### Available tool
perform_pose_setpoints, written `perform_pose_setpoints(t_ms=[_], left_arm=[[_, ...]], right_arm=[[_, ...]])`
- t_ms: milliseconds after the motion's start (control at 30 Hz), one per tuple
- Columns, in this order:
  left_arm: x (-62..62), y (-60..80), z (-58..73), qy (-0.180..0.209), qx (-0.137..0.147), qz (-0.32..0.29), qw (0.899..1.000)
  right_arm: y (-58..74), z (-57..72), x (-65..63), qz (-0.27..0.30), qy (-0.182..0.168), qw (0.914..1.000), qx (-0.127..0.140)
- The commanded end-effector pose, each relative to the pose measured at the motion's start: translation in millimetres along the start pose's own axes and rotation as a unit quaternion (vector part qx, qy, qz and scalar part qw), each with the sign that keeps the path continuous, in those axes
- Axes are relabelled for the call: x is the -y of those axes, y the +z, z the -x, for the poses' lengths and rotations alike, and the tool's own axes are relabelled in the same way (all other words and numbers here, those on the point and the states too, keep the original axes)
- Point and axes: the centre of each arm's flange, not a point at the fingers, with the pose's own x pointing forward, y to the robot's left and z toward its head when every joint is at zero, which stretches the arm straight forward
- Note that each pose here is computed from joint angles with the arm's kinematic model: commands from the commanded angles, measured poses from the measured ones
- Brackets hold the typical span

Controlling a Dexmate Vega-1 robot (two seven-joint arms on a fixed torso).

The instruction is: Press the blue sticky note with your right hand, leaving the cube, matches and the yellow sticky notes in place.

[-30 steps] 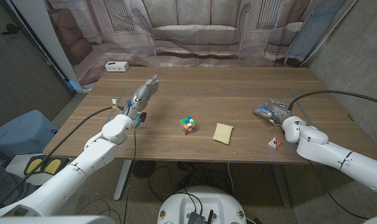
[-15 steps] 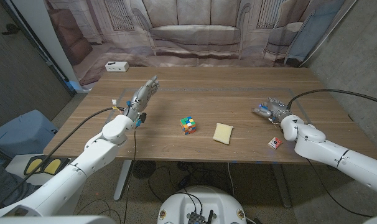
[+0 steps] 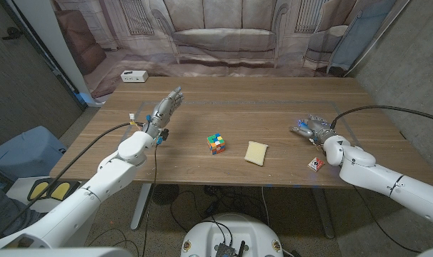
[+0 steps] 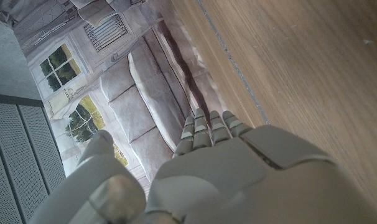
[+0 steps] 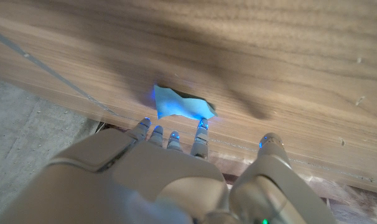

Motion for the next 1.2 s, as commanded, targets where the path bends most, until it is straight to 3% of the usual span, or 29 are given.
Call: perform_pose_setpoints(t_ms=[33, 1200], left_arm=[[3.3, -1.2, 0.9, -0.003, 0.0, 0.003, 1.0], [3.7, 0.1, 4.6, 0.0, 0.002, 0.002, 1.0]], right_arm=[[0.3, 6.5, 3.0, -0.009, -0.024, 0.9996, 0.008], [-5.8, 9.1, -13.4, -0.002, 0.007, 0.9999, -0.013]])
